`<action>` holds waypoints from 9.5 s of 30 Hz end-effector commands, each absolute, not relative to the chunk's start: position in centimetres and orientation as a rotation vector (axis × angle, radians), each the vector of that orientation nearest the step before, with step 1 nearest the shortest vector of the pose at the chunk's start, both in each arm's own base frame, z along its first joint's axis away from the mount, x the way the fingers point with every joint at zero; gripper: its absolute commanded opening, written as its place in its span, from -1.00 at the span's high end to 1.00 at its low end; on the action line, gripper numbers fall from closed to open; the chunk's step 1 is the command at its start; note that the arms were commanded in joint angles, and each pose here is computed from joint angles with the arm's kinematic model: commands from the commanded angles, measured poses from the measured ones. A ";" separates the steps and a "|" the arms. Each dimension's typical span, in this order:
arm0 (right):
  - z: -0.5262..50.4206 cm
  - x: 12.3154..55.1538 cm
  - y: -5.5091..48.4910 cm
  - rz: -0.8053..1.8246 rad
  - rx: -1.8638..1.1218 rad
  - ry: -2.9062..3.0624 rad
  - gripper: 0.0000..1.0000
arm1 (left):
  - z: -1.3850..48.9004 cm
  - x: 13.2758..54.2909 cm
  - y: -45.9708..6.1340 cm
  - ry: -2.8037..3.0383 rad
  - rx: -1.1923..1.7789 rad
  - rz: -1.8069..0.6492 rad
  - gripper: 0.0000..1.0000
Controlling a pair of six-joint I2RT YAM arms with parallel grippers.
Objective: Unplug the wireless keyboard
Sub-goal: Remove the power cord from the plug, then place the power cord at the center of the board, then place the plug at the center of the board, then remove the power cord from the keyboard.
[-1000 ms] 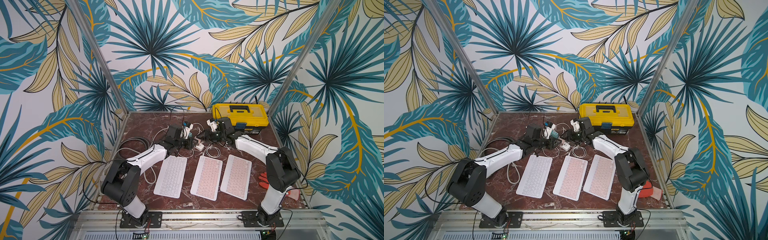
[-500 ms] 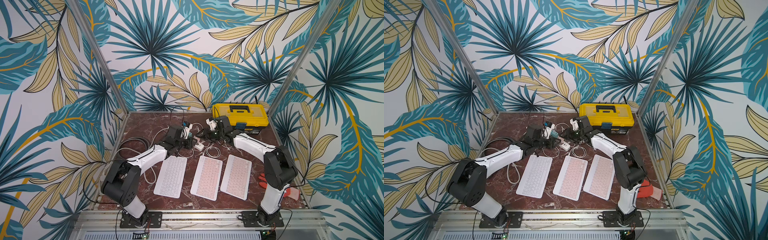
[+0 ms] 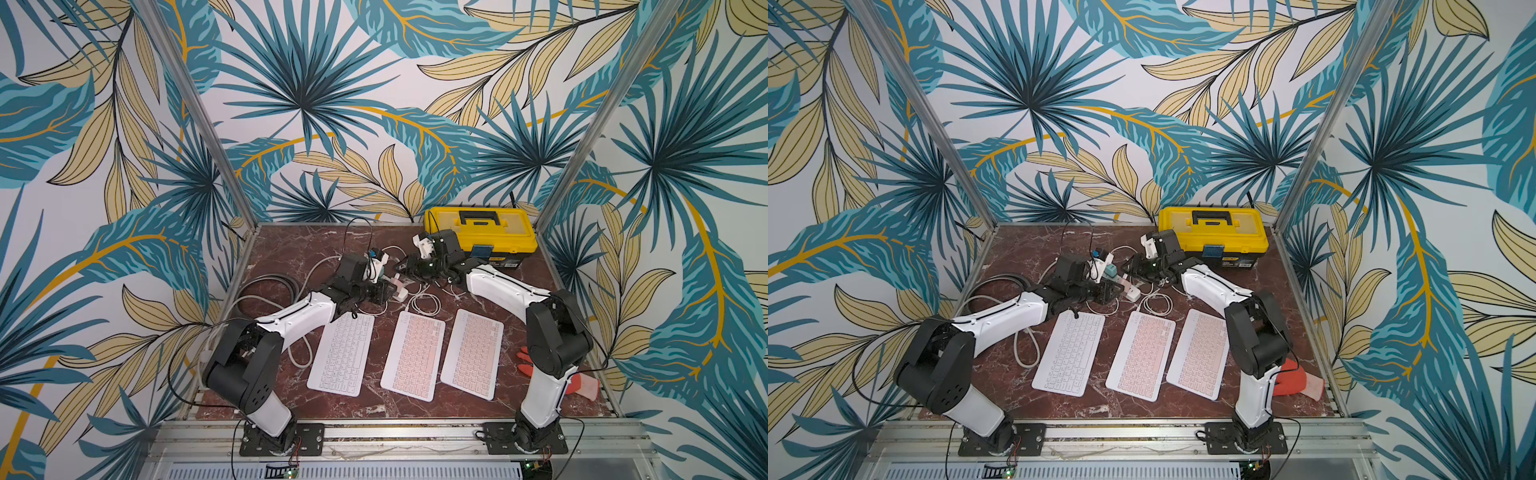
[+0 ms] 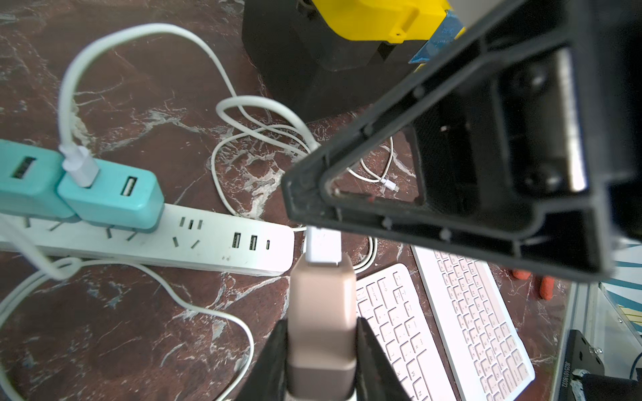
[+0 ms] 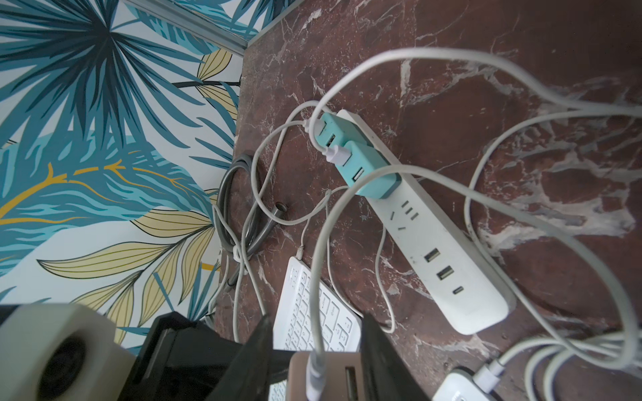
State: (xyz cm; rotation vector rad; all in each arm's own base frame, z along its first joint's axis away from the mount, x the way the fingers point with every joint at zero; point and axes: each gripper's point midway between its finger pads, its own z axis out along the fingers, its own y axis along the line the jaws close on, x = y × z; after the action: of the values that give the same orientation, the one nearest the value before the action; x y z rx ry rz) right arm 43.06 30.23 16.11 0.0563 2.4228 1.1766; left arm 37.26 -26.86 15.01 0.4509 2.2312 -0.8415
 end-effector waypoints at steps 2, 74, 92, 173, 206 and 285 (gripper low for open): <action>15.2 42.6 31.1 1.217 0.075 2.443 0.30 | 15.5 37.3 -27.0 2.210 0.469 -0.843 1.00; 16.7 41.5 17.8 0.490 0.008 2.435 0.99 | 15.8 37.7 -24.9 2.223 0.375 -0.892 1.00; 10.1 40.1 9.1 0.238 0.151 2.615 0.92 | 15.2 39.3 -25.4 2.252 0.320 -0.913 1.00; 8.9 39.5 0.2 0.272 0.488 2.582 -0.05 | 5.4 49.0 -31.3 2.447 -0.358 -0.566 -0.20; 7.7 37.2 19.1 0.547 0.147 2.688 -0.07 | 11.5 37.7 -24.9 2.511 -0.095 -0.801 -0.49; -1.5 34.2 26.5 0.170 0.311 3.042 0.87 | 2.6 23.4 -30.6 2.615 0.798 -0.706 0.14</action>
State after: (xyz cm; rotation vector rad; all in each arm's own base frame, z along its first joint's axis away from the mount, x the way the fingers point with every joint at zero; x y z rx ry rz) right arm 37.89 27.44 2.13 0.2446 2.8886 0.2146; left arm 24.82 -31.31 4.07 0.7196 2.5863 -0.7897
